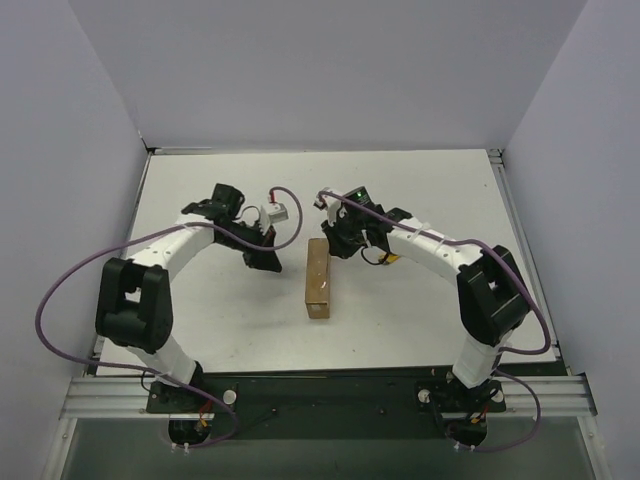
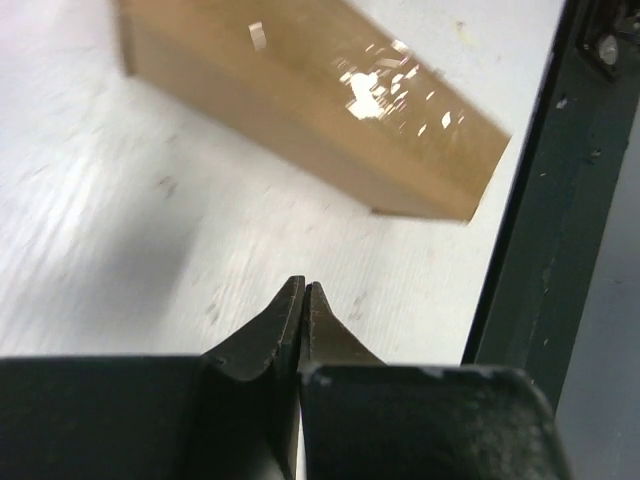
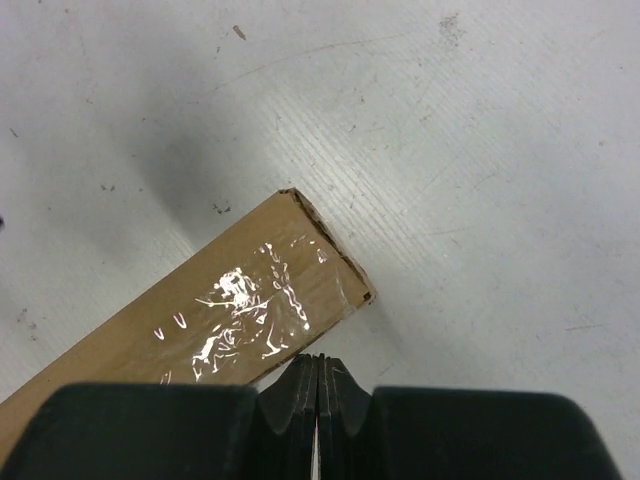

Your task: Unpack the express box

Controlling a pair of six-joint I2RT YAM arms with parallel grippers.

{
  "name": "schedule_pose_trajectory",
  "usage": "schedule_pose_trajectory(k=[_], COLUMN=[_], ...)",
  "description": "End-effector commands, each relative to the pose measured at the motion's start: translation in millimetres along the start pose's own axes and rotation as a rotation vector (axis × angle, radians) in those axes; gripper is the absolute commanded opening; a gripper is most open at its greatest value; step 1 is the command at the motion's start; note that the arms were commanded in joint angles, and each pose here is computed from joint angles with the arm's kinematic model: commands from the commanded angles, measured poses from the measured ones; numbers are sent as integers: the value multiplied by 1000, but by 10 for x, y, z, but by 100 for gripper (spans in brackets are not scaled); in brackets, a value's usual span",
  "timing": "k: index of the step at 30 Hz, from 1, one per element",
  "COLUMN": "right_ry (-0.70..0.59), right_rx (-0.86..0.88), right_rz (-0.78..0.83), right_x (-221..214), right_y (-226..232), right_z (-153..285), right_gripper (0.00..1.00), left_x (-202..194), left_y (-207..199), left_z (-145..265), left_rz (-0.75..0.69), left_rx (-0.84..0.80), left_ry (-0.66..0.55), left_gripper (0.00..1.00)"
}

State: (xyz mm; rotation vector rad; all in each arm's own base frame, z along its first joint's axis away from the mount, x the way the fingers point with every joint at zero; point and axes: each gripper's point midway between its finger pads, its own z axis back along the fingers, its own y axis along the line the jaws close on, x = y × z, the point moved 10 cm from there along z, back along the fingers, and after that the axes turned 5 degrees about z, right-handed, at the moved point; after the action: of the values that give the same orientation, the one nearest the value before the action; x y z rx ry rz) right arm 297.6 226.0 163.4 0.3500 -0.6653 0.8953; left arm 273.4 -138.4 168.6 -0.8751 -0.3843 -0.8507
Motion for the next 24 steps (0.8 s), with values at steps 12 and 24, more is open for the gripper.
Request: schedule_pose_trajectory(k=[12, 24], right_ry=[-126, -105], right_rx=[228, 70], right_rz=[99, 125], right_x=[814, 691], right_y=[862, 618], right_z=[-338, -158], right_gripper=[0, 3], left_x=[-451, -620], left_y=[121, 288], left_z=[1054, 873], left_rz=[117, 445], left_rx=[211, 262], left_ry=[-267, -285], left_gripper=[8, 35])
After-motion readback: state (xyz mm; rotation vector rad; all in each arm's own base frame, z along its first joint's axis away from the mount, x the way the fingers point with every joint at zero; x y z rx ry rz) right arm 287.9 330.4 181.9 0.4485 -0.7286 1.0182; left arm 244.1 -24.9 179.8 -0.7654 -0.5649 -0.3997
